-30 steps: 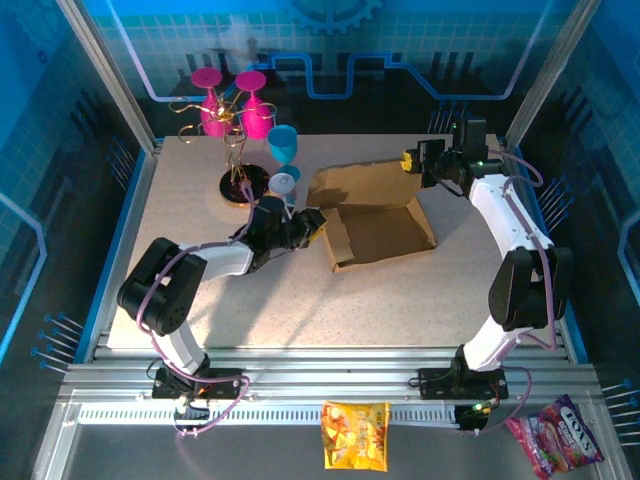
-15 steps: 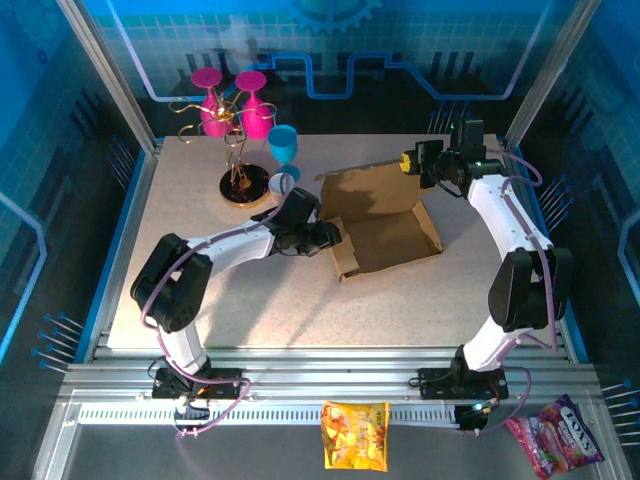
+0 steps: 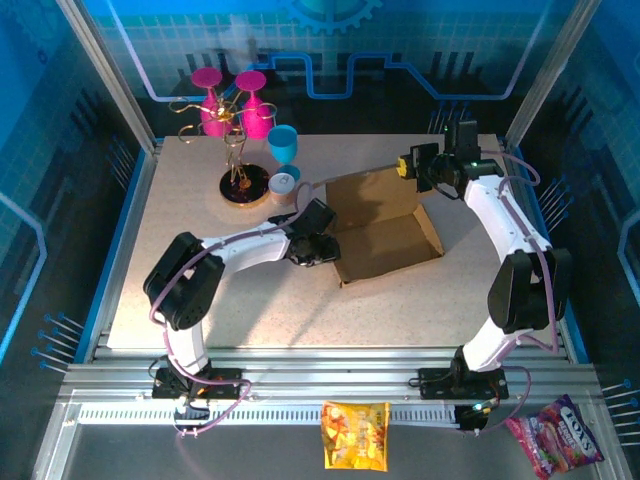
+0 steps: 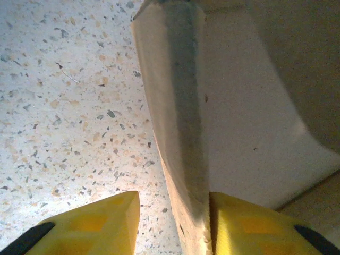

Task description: Fold the paper box

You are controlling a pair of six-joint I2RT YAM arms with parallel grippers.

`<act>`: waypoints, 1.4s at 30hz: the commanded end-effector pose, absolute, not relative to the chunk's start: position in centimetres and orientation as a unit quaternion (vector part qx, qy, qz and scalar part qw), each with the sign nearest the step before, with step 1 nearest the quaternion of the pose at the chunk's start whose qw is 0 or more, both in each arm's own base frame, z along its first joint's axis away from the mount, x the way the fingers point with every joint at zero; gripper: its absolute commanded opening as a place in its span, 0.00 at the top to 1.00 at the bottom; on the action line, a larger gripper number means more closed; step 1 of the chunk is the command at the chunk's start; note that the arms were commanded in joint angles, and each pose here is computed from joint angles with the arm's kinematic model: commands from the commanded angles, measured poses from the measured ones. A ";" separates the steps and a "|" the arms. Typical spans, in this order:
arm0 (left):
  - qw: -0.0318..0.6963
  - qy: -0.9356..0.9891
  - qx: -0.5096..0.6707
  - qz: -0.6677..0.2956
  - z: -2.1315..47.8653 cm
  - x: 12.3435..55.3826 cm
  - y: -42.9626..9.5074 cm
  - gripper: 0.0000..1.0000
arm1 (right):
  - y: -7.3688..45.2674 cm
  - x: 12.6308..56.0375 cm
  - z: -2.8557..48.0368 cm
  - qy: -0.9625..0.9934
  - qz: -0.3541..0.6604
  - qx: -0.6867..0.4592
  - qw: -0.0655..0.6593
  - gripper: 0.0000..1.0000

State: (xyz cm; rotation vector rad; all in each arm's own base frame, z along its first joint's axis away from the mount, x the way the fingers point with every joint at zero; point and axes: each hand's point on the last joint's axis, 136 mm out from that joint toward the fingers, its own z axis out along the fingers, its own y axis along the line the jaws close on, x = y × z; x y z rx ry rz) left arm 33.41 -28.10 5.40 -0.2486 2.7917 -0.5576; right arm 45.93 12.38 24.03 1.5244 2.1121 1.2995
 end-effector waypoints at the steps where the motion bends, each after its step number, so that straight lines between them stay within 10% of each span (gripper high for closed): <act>1: 0.143 0.975 -0.062 -0.159 4.8 33.4 -28.2 0.63 | 13.2 45.1 25.1 0.725 0.439 0.518 0.118 1.00; 17: 0.139 0.983 -0.038 -0.115 3.9 32.7 -28.1 1.00 | 13.4 44.8 24.6 0.728 0.415 0.532 0.121 1.00; 23: 0.162 0.982 -0.020 -0.090 5.8 33.0 -26.5 1.00 | 10.1 44.3 26.9 0.777 0.369 0.479 0.175 0.37; 28: 0.167 0.983 -0.014 -0.079 7.6 33.2 -24.2 1.00 | 4.0 41.9 29.9 0.819 0.278 0.412 0.287 0.20; 42: 0.148 0.984 0.000 -0.098 8.4 34.4 -20.0 1.00 | 6.7 29.5 17.7 0.954 0.113 0.170 0.219 0.47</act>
